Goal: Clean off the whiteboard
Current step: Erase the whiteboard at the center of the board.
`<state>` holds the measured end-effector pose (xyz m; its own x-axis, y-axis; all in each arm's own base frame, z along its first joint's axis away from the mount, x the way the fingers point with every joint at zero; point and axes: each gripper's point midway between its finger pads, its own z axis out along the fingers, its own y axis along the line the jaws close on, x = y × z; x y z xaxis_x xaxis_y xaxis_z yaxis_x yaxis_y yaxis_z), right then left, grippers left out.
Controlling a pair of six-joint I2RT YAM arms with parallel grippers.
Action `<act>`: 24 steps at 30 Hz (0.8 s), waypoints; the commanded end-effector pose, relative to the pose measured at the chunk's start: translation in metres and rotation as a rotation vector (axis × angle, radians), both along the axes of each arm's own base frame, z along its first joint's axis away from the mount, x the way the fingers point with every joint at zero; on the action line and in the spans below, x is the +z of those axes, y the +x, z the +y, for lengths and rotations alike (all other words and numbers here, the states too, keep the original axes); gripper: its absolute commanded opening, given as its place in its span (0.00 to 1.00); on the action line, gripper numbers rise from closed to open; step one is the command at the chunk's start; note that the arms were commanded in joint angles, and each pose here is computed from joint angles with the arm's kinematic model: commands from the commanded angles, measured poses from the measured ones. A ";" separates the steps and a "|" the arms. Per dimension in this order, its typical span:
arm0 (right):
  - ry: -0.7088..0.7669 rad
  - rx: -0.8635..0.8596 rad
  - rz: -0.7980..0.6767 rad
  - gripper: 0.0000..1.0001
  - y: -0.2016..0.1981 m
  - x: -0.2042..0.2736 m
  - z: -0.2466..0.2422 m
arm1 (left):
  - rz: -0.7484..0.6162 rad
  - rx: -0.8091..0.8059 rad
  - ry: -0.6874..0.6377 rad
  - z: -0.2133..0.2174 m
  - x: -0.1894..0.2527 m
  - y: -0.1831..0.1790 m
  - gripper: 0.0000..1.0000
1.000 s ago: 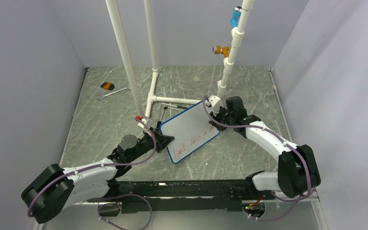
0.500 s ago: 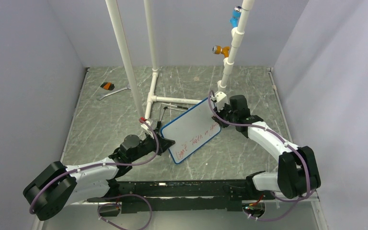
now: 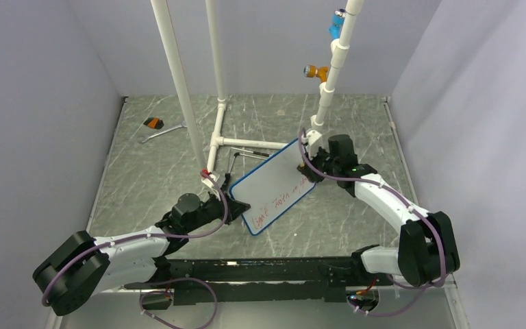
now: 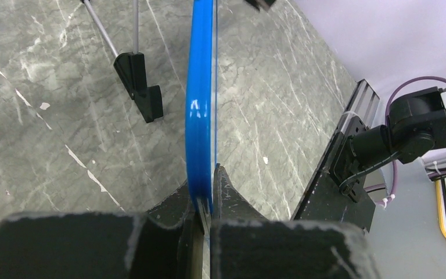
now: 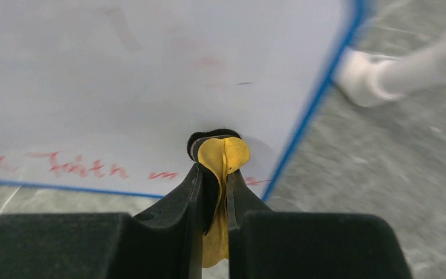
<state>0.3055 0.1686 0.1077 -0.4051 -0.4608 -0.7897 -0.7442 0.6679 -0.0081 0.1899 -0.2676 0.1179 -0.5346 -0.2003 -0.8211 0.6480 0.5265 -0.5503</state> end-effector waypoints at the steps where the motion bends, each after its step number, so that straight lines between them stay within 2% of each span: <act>1: 0.083 -0.148 -0.123 0.00 0.031 0.037 -0.018 | -0.014 -0.100 0.016 -0.007 -0.003 -0.017 0.00; 3: 0.112 -0.069 -0.099 0.00 0.021 0.038 -0.007 | -0.014 -0.108 0.017 -0.008 -0.003 -0.018 0.00; 7: 0.198 0.210 0.007 0.00 -0.019 0.041 0.032 | -0.011 -0.126 0.017 -0.011 -0.002 -0.019 0.00; 9: 0.202 0.254 0.000 0.00 -0.025 0.048 0.044 | -0.009 -0.132 0.021 -0.013 -0.002 -0.018 0.00; 12: 0.171 0.145 -0.059 0.00 0.002 0.065 0.038 | -0.003 -0.137 0.020 -0.015 0.000 -0.017 0.00; 19: 0.111 -0.189 -0.183 0.00 0.061 0.082 -0.011 | 0.017 -0.146 0.013 -0.019 -0.001 -0.018 0.00; 22: 0.103 -0.183 -0.155 0.00 0.060 0.075 -0.012 | 0.014 -0.148 0.017 -0.020 0.000 -0.017 0.00; 24: 0.118 -0.058 -0.092 0.00 0.043 0.063 0.003 | 0.014 -0.146 0.017 -0.020 0.000 -0.016 0.00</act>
